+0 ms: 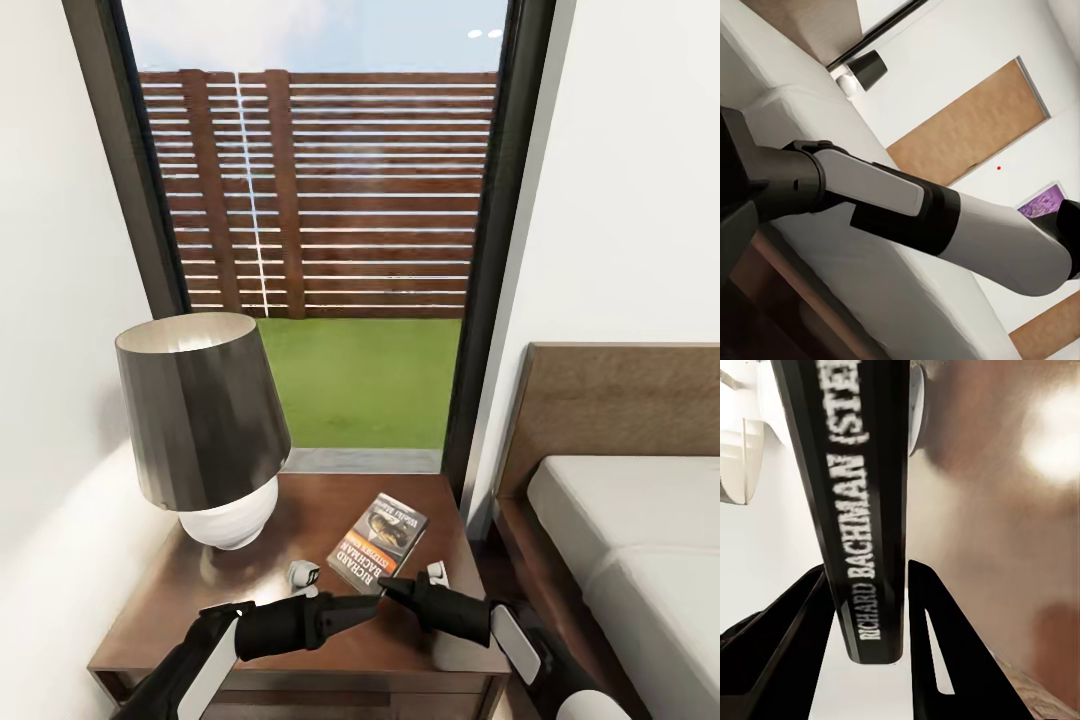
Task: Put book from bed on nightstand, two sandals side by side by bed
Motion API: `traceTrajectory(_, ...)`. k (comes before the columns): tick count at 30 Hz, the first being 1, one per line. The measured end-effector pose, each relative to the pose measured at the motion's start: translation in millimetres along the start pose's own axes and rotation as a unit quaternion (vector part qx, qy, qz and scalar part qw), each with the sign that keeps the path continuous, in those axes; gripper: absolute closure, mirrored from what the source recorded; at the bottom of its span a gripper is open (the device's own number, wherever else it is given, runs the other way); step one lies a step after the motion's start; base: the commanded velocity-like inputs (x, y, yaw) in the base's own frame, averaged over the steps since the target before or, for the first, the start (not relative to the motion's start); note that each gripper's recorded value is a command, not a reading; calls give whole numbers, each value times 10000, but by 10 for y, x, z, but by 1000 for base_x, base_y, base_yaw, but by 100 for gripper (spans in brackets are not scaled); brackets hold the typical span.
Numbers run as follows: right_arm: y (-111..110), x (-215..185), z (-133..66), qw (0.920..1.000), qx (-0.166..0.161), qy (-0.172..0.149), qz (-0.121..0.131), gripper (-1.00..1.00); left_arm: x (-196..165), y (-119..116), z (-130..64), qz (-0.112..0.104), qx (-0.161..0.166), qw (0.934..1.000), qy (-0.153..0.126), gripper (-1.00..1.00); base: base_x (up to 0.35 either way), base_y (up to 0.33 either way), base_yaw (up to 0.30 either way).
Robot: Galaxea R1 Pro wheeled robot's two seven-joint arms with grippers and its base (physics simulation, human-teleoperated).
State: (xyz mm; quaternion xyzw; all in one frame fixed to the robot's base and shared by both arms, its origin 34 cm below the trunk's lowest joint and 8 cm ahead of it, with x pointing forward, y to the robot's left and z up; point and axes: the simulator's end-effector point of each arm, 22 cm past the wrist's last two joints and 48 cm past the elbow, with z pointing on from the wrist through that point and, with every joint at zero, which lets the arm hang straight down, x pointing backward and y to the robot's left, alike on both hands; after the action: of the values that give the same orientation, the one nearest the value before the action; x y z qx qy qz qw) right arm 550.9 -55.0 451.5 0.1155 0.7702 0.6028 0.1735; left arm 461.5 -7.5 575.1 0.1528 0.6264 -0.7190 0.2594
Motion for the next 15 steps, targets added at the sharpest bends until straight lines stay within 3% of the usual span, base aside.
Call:
traceTrajectory(8,-4,-168,-93,9994,-69,-309,146,100,2,1,0,3,-2,10000,3,-100,0,0,0)
traceTrajectory(15,-213,-104,-114,9988,214,-297,331,100,2,1,0,3,-3,10000,4,-100,0,0,0)
